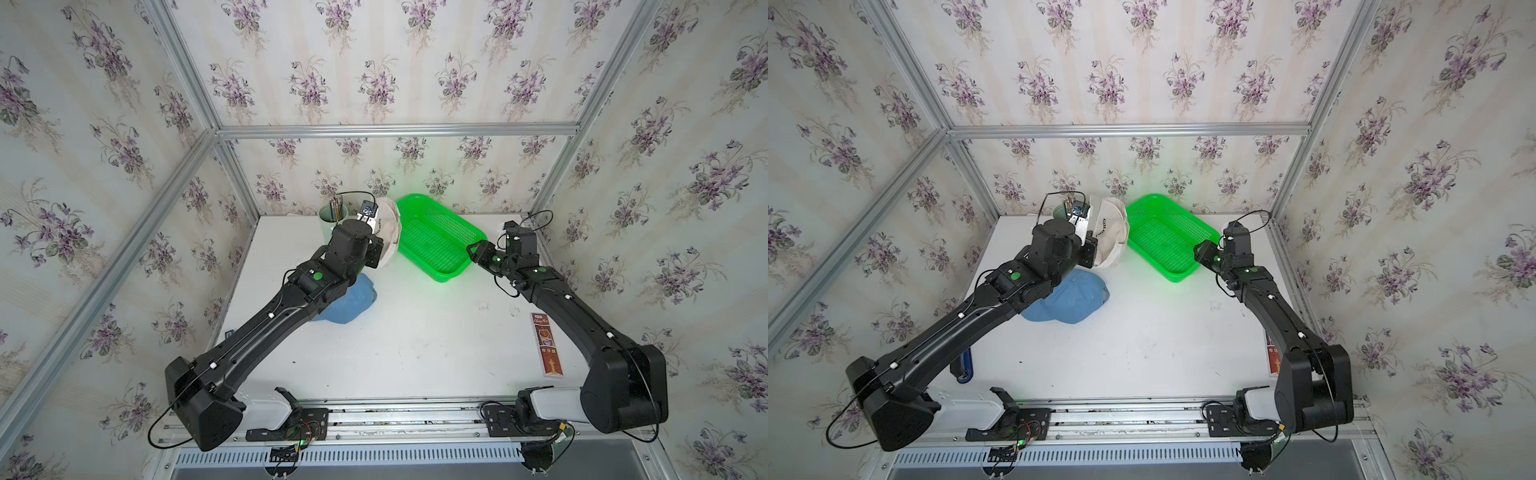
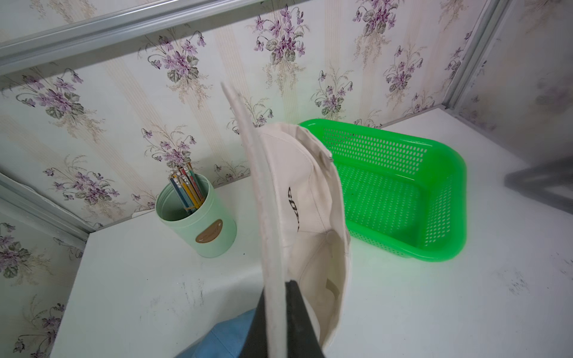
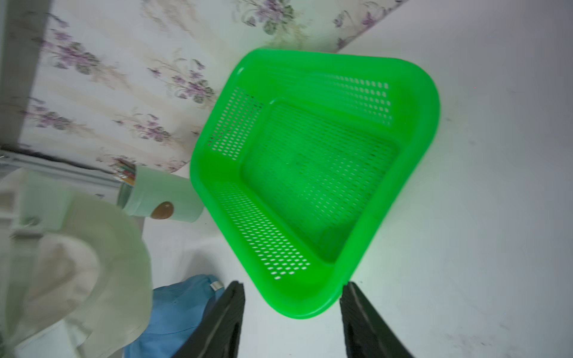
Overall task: Turn the baseball cap inside out
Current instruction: Adjust the basket at the center of the board.
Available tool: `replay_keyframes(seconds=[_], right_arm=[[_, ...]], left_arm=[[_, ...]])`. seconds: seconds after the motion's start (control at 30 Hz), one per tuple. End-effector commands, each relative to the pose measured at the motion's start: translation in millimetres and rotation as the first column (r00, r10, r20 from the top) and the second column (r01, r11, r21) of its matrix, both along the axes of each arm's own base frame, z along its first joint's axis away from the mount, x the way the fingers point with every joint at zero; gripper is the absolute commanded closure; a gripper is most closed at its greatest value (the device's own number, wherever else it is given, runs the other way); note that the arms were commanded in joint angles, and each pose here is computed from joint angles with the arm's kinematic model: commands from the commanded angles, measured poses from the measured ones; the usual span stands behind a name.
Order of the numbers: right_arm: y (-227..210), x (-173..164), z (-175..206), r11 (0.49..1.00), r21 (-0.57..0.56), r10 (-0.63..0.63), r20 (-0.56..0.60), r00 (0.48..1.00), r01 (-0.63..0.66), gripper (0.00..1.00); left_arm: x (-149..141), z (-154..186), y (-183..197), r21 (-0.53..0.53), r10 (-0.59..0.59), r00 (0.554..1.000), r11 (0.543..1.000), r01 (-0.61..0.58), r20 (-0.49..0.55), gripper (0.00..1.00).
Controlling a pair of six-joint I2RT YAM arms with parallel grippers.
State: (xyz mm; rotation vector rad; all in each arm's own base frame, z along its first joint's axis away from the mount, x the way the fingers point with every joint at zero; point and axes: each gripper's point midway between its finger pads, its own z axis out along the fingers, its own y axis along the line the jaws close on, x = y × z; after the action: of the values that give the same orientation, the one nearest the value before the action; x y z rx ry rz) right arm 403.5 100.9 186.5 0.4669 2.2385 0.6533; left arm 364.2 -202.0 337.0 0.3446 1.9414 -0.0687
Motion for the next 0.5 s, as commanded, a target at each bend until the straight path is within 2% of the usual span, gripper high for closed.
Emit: replay_keyframes(seconds=[0.0, 0.23, 0.47], right_arm=[[-8, 10, -15, 0.997, -0.007, -0.072, -0.03, 0.997, 0.071, 0.45], [-6, 28, -50, 0.993, 0.008, -0.112, -0.121, 0.986, 0.114, 0.45], [-5, 40, -76, 0.99, 0.012, -0.134, -0.162, 0.978, 0.138, 0.46]], left_arm=[[-9, -3, 2, -0.031, -0.005, 0.999, 1.0, 0.003, -0.041, 1.0], [-20, 5, 4, -0.064, -0.035, 0.999, 0.997, 0.033, -0.028, 1.0], [-28, 17, 9, -0.07, -0.045, 0.999, 0.997, 0.045, 0.0, 1.0]])
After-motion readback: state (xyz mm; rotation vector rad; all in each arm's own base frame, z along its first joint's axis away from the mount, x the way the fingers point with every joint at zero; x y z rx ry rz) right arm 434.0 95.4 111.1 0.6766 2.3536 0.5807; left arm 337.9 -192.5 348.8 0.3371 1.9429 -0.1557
